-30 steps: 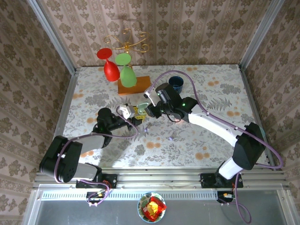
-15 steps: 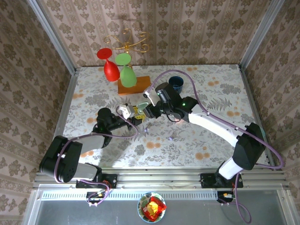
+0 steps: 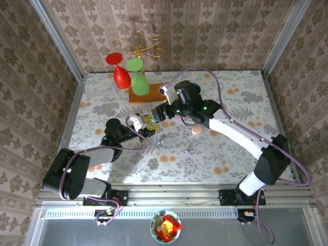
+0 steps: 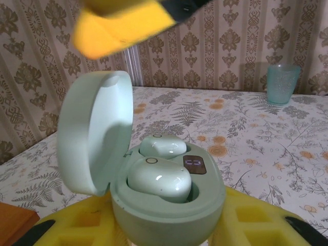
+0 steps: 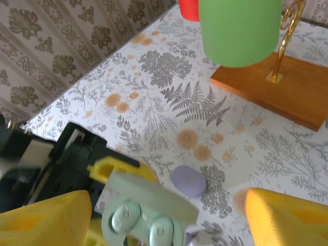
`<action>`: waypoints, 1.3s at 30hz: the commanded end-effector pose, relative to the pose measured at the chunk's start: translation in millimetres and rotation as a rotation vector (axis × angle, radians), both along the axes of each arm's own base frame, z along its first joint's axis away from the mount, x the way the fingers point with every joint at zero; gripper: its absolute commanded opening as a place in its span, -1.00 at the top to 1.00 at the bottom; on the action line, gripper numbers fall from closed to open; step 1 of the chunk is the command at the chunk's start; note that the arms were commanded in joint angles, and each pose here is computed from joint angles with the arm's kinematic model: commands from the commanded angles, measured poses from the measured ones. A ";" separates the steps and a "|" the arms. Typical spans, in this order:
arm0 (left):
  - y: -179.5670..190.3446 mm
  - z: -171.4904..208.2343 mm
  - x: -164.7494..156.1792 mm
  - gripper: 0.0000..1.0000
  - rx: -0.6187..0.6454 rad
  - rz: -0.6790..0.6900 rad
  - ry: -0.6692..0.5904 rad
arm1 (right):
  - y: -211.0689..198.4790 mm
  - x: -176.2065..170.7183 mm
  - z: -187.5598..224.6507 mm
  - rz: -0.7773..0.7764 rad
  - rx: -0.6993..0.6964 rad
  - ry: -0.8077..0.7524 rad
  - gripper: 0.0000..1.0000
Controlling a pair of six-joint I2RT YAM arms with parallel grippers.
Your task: Insert the wireless bluetooth earbuds into the charging case
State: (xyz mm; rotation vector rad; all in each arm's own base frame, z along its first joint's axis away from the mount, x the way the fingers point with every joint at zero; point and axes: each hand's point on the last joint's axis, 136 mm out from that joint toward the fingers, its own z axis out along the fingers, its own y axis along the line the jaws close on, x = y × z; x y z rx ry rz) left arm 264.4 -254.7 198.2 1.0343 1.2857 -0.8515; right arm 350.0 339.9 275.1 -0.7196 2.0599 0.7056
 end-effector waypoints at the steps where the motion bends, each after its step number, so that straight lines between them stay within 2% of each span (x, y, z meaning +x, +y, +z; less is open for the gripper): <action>1: 2.4 2.2 -5.9 0.27 -0.010 -0.021 -0.034 | -1.3 13.1 -8.5 -0.054 -0.048 0.022 -0.62; 6: 4.8 2.9 -4.0 0.27 -0.023 -0.001 -0.023 | -0.9 18.1 -19.7 -0.059 -0.093 0.041 -0.63; 20: 11.3 17.7 7.9 0.27 -0.097 0.059 -0.017 | -7.9 -2.1 -18.4 -0.021 -0.071 0.050 -0.68; 22: 10.9 19.7 9.0 0.27 -0.110 0.058 -0.015 | -8.5 -2.4 -11.4 -0.035 -0.026 0.065 -0.68; 27: 9.7 28.1 12.3 0.28 -0.135 0.057 -0.007 | -2.7 -9.7 15.6 0.034 0.264 0.238 -0.68; 30: 10.0 35.7 14.4 0.28 -0.152 0.067 -0.012 | -5.1 -12.8 20.8 0.046 0.385 0.332 -0.68; 39: 6.0 56.2 21.8 0.27 -0.188 0.083 -0.042 | -13.7 -13.8 4.0 0.001 0.554 0.614 -0.67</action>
